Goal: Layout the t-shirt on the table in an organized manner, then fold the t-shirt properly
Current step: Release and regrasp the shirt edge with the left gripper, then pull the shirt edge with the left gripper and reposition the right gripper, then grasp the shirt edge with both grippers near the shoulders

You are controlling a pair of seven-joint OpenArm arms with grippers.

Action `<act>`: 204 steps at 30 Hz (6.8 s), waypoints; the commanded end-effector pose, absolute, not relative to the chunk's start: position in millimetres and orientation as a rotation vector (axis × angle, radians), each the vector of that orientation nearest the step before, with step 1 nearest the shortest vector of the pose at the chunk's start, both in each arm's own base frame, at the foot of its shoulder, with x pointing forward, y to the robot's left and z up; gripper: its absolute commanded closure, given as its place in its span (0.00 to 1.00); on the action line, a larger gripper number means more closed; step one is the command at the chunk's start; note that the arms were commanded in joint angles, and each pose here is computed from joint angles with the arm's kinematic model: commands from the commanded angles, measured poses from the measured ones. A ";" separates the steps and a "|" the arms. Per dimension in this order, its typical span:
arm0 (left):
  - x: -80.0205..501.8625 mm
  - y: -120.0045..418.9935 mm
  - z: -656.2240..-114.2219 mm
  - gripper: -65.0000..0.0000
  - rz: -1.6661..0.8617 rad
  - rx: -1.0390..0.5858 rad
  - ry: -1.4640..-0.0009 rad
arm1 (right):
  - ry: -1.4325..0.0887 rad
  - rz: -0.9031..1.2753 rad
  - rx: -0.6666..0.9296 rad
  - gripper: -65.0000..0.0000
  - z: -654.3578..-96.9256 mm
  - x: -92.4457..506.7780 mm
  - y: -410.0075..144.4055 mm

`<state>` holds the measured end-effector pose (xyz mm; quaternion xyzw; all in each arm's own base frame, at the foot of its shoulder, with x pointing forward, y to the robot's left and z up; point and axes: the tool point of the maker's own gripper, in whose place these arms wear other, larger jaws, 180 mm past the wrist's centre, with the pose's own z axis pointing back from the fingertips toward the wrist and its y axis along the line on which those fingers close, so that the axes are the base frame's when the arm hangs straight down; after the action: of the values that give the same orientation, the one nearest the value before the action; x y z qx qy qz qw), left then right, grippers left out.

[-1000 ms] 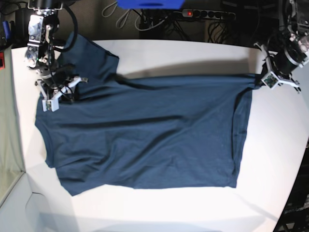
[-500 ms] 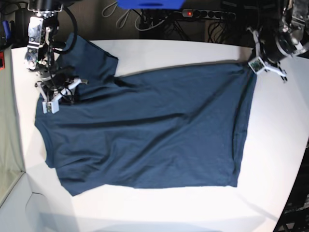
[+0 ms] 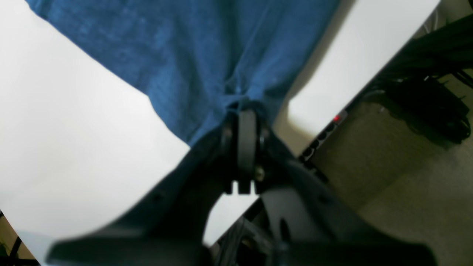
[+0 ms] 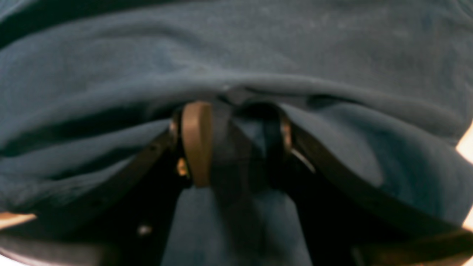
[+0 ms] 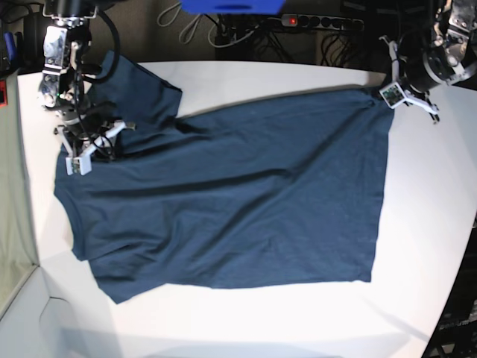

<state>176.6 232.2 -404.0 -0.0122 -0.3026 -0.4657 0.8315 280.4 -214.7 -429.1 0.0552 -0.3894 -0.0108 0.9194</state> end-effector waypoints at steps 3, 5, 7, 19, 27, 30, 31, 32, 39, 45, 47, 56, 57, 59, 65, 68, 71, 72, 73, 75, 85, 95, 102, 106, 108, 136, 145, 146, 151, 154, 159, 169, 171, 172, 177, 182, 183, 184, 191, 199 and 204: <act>188.0 232.9 -391.6 0.97 -0.998 -0.009 -0.685 | -0.772 -0.024 0.102 0.63 -431.8 277.0 -217.1; 190.7 239.5 -388.0 0.87 -0.982 0.011 -0.693 | -0.771 -0.024 0.102 0.63 -432.2 276.3 -217.1; 194.1 244.9 -383.9 0.66 -0.963 0.027 -0.706 | -0.771 -0.024 0.102 0.63 -432.2 276.3 -217.1; 216.4 222.3 -358.4 0.03 -0.980 0.030 -0.820 | -0.771 -0.025 0.103 0.63 -432.4 276.3 -216.6; 266.0 216.6 -380.6 0.03 -0.830 0.088 -0.822 | -0.772 -0.025 0.103 0.63 -432.0 277.0 -216.6; 271.6 222.7 -399.0 0.03 -0.876 0.168 -0.720 | -0.772 -0.025 0.103 0.63 -432.0 277.0 -216.6; 270.4 220.9 -401.7 0.03 -0.896 0.174 -0.711 | -0.772 -0.024 0.102 0.63 -431.8 277.0 -217.1; 268.9 218.8 -404.1 0.03 -0.915 0.177 -0.703 | -0.772 -0.024 0.102 0.63 -431.8 277.0 -217.1; 251.5 196.2 -423.7 0.03 -1.078 0.185 -0.629 | -0.777 -0.024 0.099 0.63 -431.0 277.6 -218.3; 217.1 196.3 -420.1 0.03 -1.278 0.195 -0.557 | -0.784 -0.024 0.094 0.63 -428.8 279.9 -221.0; 205.9 202.8 -416.4 0.03 -1.329 0.203 -0.530 | -0.790 -0.022 0.093 0.63 -426.2 284.3 -221.1; 172.7 220.8 -402.4 0.03 -1.466 0.222 -0.447 | -0.802 -0.017 0.097 0.63 -422.8 290.6 -219.1; 172.5 222.0 -402.2 0.03 -1.467 0.224 -0.445 | -0.808 -0.018 0.098 0.63 -420.9 293.6 -218.5; 172.6 223.1 -403.7 0.03 -1.458 0.223 -0.442 | -0.810 -0.018 0.099 0.63 -420.3 294.7 -217.9; 211.1 229.2 -376.5 0.03 -1.286 0.252 -0.584 | -0.815 -0.017 0.098 0.63 -418.8 296.6 -218.5; 227.4 233.8 -355.9 0.03 -1.155 0.201 -0.681 | -0.816 -0.020 0.094 0.63 -418.3 296.6 -220.6; 255.7 232.7 -335.2 0.03 -1.037 0.140 -0.795 | -0.832 -0.021 0.093 0.63 -414.5 298.8 -221.3; 258.6 235.7 -340.9 0.03 -0.985 0.114 -0.790 | -0.837 -0.019 0.093 0.63 -412.7 299.3 -221.1; 261.1 240.5 -347.6 0.03 -0.937 0.106 -0.776 | -0.846 -0.016 0.092 0.63 -409.7 300.7 -220.6; 272.9 243.0 -358.7 0.03 -0.863 0.110 -0.769 | -0.877 -0.003 0.088 0.63 -398.5 304.3 -218.9; 293.2 239.0 -433.5 0.03 -0.747 0.170 -0.618 | -0.997 0.035 0.107 0.63 -354.7 316.1 -196.5; 352.8 257.6 -449.0 0.03 -0.645 0.125 -0.614 | -0.980 0.085 0.156 0.63 -360.4 315.8 -169.5; 398.0 265.8 -435.2 0.03 -0.648 0.081 -0.695 | -0.956 0.078 0.153 0.63 -368.6 311.7 -172.1; 427.3 262.8 -408.5 0.03 -0.668 0.092 -0.771 | -0.902 0.080 0.134 0.63 -386.5 308.1 -184.2; 445.0 262.8 -389.6 0.03 -0.664 0.104 -0.813 | -0.877 0.068 0.124 0.63 -396.6 305.1 -192.3; 364.4 270.6 -301.4 0.03 -0.715 0.337 -0.966 | -1.038 0.125 0.082 0.62 -328.8 295.1 -187.3; 304.7 250.9 -357.4 0.03 -0.728 0.254 -0.838 | -0.941 0.343 0.246 0.63 -354.9 271.9 -104.1; 301.3 258.4 -357.1 0.03 -0.713 0.265 -0.831 | -0.933 0.366 0.262 0.63 -356.5 269.0 -95.9; 291.5 299.4 -345.6 0.03 -0.611 0.337 -0.829 | -0.901 0.423 0.319 0.63 -362.9 257.8 -69.0; 287.6 319.6 -338.2 0.03 -0.562 0.375 -0.831 | -0.893 0.454 0.354 0.62 -363.9 251.5 -53.1; 278.4 340.0 -333.5 0.03 -0.513 0.412 -0.822 | -0.883 0.477 0.364 0.62 -366.6 252.7 -45.5; 275.0 338.6 -342.9 0.02 -0.492 0.390 -0.811 | -0.822 0.439 0.322 0.63 -383.9 236.0 -66.9; 274.0 337.0 -350.1 0.02 -0.475 0.372 -0.803 | -0.817 0.391 0.298 0.63 -387.3 233.5 -78.1; 275.5 336.8 -350.2 0.02 -0.470 0.369 -0.807 | -0.806 0.370 0.284 0.63 -390.6 229.7 -84.6; 291.5 318.0 -351.8 0.02 -0.398 0.317 -0.870 | -0.788 0.291 0.215 0.63 -396.0 222.8 -120.3; 306.0 303.1 -358.7 0.02 -0.285 0.252 -0.916 | -0.769 0.247 0.172 0.63 -400.5 214.8 -143.0; 308.5 297.1 -362.7 0.02 -0.279 0.234 -0.916 | -0.766 0.245 0.170 0.63 -401.1 214.2 -144.2; 309.8 293.6 -365.4 0.02 -0.271 0.222 -0.916 | -0.765 0.246 0.171 0.63 -401.5 213.5 -143.7; 316.3 286.0 -367.6 0.02 -0.254 0.198 -0.927 | -0.753 0.243 0.174 0.63 -404.1 208.5 -143.3; 305.2 283.5 -404.7 0.03 -0.216 0.134 -0.843 | -0.758 0.229 0.186 0.63 -403.8 209.6 -138.5; 303.3 283.0 -408.6 0.03 -0.212 0.127 -0.834 | -0.760 0.229 0.185 0.63 -403.5 210.2 -138.5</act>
<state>297.1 277.4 -417.8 0.0517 -0.3933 -0.1007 0.9124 204.2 -137.6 -411.9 0.0901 -0.3526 0.1106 0.9248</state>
